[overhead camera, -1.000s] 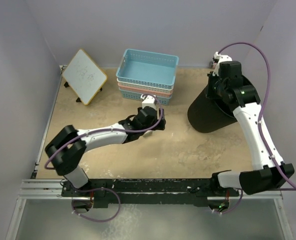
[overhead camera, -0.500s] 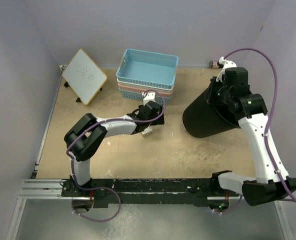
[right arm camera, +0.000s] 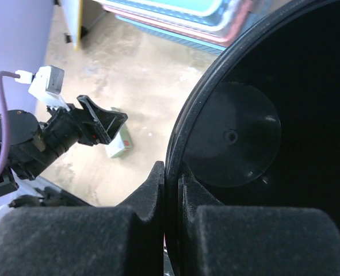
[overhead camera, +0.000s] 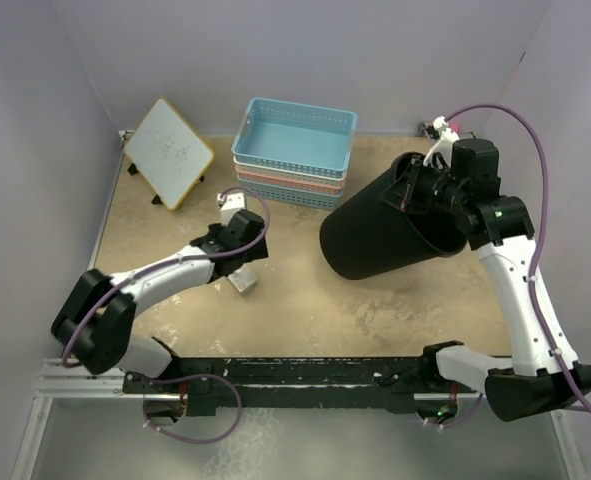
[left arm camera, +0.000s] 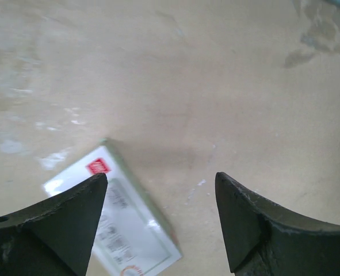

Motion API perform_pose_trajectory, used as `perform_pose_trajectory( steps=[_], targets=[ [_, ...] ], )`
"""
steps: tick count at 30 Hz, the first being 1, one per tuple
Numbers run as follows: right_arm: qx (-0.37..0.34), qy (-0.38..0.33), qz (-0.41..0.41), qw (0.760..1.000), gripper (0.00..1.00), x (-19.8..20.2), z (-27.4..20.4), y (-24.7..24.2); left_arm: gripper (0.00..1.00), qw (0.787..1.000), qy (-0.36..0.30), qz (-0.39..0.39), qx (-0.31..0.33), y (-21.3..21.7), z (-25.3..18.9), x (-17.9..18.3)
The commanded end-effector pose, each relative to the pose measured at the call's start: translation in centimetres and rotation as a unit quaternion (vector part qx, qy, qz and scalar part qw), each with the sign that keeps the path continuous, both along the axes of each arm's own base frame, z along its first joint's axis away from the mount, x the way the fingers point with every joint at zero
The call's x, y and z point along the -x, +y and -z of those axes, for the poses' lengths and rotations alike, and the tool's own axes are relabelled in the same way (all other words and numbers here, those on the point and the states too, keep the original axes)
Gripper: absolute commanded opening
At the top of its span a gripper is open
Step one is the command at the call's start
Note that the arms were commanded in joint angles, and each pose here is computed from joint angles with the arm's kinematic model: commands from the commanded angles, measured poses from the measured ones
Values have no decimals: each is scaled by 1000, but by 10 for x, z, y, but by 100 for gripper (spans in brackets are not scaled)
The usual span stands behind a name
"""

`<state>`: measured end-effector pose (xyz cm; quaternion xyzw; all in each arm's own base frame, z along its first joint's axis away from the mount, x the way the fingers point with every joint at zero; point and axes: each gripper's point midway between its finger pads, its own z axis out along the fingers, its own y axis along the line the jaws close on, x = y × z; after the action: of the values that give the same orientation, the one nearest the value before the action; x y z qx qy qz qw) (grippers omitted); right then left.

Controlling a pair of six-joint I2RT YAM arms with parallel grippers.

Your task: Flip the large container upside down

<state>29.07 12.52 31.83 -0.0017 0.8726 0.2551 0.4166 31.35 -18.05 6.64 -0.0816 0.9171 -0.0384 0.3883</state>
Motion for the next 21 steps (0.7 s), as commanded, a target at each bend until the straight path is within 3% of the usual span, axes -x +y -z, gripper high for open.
perform_pose_trajectory(
  steps=[1,6,10,15,18,21],
  targets=[
    [-128,-9,-84,988,0,15,-30,45,74,997,-57,-57,0,42,-53,1],
    [-226,6,-139,964,0,40,-59,68,75,989,-122,-63,53,47,-114,-7],
    [-260,24,-148,954,0,46,-58,74,75,988,-123,-62,65,42,-126,-14],
    [-273,80,-115,952,0,37,11,73,75,986,-125,-50,98,30,-130,-15],
    [-317,80,-133,936,0,40,42,79,75,987,-120,-57,91,34,-123,-13],
    [-315,91,-127,936,0,42,64,73,75,988,-114,-54,90,35,-120,-10]
  ],
)
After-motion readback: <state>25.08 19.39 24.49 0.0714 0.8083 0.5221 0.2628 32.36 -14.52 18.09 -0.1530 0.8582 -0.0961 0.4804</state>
